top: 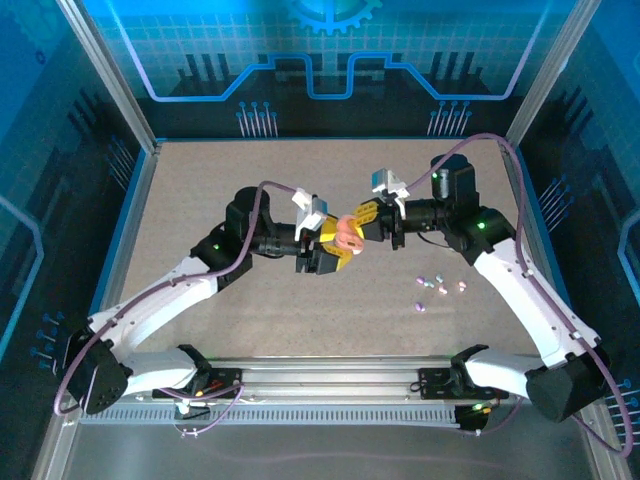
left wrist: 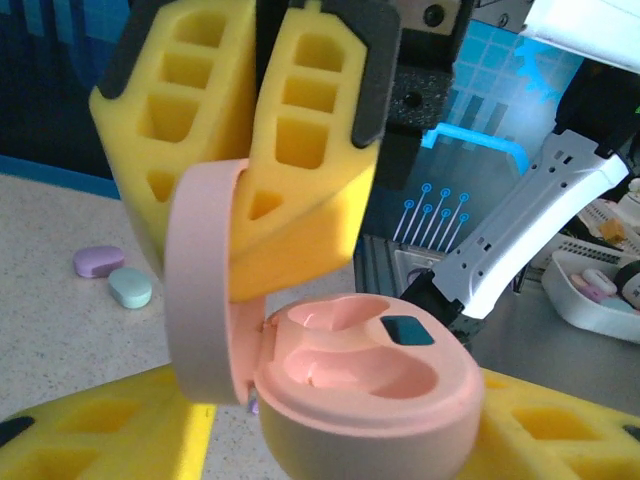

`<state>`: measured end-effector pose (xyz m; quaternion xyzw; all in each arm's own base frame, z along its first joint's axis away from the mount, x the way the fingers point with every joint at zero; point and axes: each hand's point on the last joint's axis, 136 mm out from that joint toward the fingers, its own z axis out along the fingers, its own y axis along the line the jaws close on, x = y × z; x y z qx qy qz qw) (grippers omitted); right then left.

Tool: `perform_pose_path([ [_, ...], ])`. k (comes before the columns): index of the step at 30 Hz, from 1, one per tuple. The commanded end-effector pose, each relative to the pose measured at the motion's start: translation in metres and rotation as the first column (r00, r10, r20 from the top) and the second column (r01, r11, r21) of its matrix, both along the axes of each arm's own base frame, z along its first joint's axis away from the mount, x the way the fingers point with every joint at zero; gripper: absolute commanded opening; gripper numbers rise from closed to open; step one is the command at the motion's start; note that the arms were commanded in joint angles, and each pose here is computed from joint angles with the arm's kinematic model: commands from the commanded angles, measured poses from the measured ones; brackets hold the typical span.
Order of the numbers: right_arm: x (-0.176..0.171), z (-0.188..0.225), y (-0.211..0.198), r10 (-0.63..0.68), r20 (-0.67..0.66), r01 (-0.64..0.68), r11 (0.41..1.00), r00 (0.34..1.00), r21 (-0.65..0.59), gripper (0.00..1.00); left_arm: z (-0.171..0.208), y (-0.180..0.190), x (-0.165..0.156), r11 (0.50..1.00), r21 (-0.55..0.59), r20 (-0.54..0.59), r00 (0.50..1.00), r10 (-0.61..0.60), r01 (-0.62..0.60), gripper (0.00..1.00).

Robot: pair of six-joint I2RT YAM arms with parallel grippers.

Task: Insert wireless bluetooth earbuds into charging case

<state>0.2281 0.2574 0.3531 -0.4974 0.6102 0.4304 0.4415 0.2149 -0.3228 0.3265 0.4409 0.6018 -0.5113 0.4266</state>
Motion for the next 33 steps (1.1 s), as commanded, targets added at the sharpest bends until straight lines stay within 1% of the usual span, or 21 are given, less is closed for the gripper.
perform_pose_path([
  [1,-0.006,0.009,0.001,-0.008,0.065,0.008,1.000,0.998,0.003,0.06,0.012,-0.006,0.000,1.000,-0.018,0.004,1.000,-0.015,0.015,0.64],
  [5,-0.005,0.007,0.000,-0.020,0.082,0.021,1.000,0.996,-0.007,0.07,0.013,-0.009,-0.001,1.000,-0.023,-0.003,1.000,-0.022,0.021,0.65],
  [11,-0.007,0.004,0.000,-0.015,0.098,0.016,1.000,0.995,-0.017,0.07,0.010,-0.008,0.003,1.000,-0.015,0.006,1.000,0.002,-0.001,0.58],
  [16,-0.007,0.002,0.000,-0.015,0.112,0.018,0.999,0.994,-0.026,0.08,0.011,-0.009,0.006,1.000,-0.019,0.008,1.000,0.015,-0.015,0.63],
  [17,-0.007,0.002,0.000,-0.014,0.116,0.018,0.999,0.993,-0.027,0.08,0.011,-0.009,0.005,1.000,-0.019,0.007,1.000,0.013,-0.013,0.63],
  [20,-0.007,0.002,0.001,-0.015,0.121,0.018,0.999,0.993,-0.026,0.08,0.010,-0.009,0.006,1.000,-0.015,0.002,1.000,0.011,-0.011,0.58],
  [24,-0.009,0.004,0.000,-0.015,0.129,0.017,1.000,0.992,-0.018,0.08,0.007,-0.009,0.005,1.000,-0.010,0.002,1.000,0.007,-0.007,0.48],
  [28,-0.010,0.004,0.000,-0.012,0.124,0.014,1.000,0.992,-0.020,0.11,0.006,-0.008,0.004,1.000,-0.006,0.015,1.000,0.007,-0.007,0.37],
  [29,-0.010,0.005,0.000,-0.014,0.119,0.016,1.000,0.993,-0.019,0.12,0.006,-0.007,0.003,1.000,-0.005,0.019,1.000,0.007,-0.007,0.35],
  [31,-0.006,0.009,-0.001,-0.048,0.106,0.050,0.999,0.993,-0.013,0.19,0.006,-0.006,0.002,1.000,-0.006,0.034,0.999,0.005,-0.005,0.33],
  [33,0.003,0.014,-0.005,-0.125,0.083,0.126,0.992,0.989,-0.013,0.26,0.006,-0.005,0.000,1.000,-0.009,0.047,0.999,0.008,-0.008,0.31],
])
